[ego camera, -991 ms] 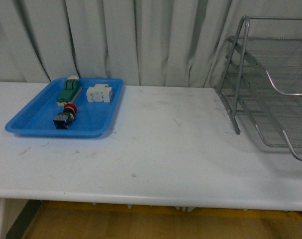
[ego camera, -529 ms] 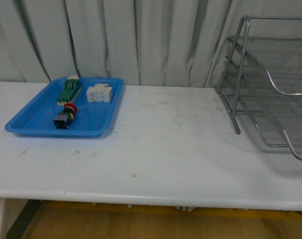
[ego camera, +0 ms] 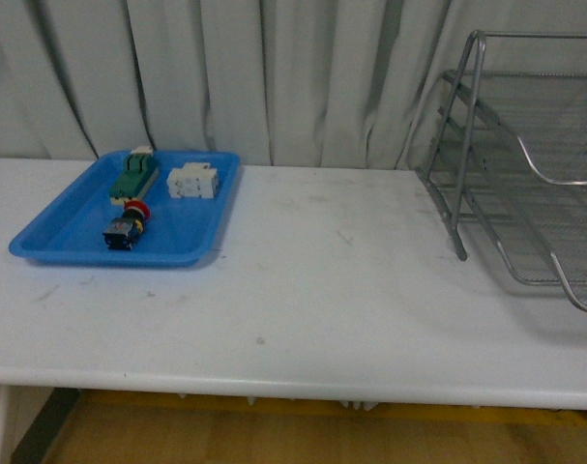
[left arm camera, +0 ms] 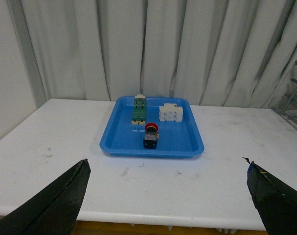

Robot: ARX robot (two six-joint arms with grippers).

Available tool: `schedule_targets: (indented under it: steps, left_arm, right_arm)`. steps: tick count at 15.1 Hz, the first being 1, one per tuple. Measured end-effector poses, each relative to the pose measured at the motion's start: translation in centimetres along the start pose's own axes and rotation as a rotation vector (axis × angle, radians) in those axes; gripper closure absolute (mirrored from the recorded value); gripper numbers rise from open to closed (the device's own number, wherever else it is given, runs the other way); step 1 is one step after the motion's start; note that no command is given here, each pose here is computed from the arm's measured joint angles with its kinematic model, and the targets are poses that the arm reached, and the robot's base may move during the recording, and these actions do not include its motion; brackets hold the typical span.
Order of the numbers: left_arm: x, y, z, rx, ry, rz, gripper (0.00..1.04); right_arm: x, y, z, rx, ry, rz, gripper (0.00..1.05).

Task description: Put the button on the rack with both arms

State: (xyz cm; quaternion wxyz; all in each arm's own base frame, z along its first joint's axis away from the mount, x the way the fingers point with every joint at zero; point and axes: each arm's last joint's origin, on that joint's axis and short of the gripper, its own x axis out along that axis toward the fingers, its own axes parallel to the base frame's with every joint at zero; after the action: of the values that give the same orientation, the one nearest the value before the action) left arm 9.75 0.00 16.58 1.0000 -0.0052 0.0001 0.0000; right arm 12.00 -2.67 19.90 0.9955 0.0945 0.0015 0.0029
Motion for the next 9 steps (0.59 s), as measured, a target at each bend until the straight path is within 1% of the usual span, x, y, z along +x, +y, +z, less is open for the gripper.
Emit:
schedule_targets:
  steps: [1,2,4,6,7,8,9]
  left_arm:
    - [0.0,0.0,0.0,0.0,0.0,0.0,0.07]
    - [0.0,0.0,0.0,0.0,0.0,0.0,0.07]
    - [0.0,0.0,0.0,0.0,0.0,0.0,0.07]
    - [0.0,0.0,0.0,0.0,0.0,0.0,0.07]
    - [0.0,0.0,0.0,0.0,0.0,0.0,0.07]
    - [0.0,0.0,0.0,0.0,0.0,0.0,0.07]
    - [0.0,0.0,0.0,0.0,0.0,0.0,0.07]
  right_arm:
    - [-0.3,0.2,-1.2,-0.083,0.02,-0.005,0.9]
    - [-0.5,0.5,-1.5,-0.131,0.015,-0.006,1.03]
    - [-0.8,1.1,-1.5,-0.169,-0.013,-0.001,1.03]
    - [-1.0,1.4,-2.4,-0.178,0.007,-0.025,1.03]
    - [-1.1,2.2,-2.6,-0.181,0.001,0.003,1.03]
    - [-1.2,2.3,-2.6,-0.184,-0.006,0.016,1.03]
    - [-1.6,2.1,-3.0,-0.183,0.03,-0.013,1.03]
